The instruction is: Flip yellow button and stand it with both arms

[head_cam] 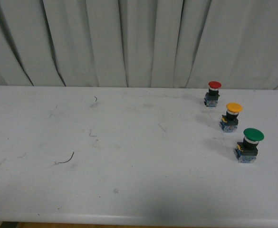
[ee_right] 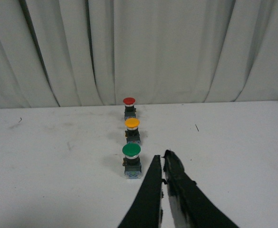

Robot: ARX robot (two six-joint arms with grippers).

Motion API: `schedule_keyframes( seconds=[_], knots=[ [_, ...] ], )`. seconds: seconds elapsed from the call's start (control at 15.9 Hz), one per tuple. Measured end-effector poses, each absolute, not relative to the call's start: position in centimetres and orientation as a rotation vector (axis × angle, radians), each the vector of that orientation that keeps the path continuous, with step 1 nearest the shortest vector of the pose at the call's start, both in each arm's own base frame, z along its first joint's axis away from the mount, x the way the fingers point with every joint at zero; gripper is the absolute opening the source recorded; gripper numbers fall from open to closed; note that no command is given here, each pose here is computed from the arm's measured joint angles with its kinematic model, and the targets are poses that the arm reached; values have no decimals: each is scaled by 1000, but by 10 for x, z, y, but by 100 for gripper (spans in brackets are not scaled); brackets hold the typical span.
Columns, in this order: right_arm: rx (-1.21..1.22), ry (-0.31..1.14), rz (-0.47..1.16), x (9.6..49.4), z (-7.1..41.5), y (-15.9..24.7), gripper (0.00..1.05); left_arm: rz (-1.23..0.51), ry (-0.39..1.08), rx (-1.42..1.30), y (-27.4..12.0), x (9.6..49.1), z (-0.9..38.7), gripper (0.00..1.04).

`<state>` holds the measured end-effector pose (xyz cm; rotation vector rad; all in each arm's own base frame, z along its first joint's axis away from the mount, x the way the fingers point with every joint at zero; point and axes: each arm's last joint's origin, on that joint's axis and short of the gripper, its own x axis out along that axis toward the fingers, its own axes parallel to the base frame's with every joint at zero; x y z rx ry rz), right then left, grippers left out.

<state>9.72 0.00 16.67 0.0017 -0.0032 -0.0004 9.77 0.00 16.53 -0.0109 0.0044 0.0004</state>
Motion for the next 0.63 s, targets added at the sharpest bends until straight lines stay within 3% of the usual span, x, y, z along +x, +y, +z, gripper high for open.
schedule_keyframes(
  seconds=[0.44, 0.5, 0.63],
  knots=[
    [2, -4, -1, 97, 167, 0, 92, 0, 4, -11, 0, 98, 165, 98],
    [2, -4, -1, 97, 167, 0, 100, 0, 4, -11, 0, 98, 165, 98],
    [2, -4, -1, 97, 167, 0, 98, 0, 4, -11, 0, 98, 165, 98]
  ],
)
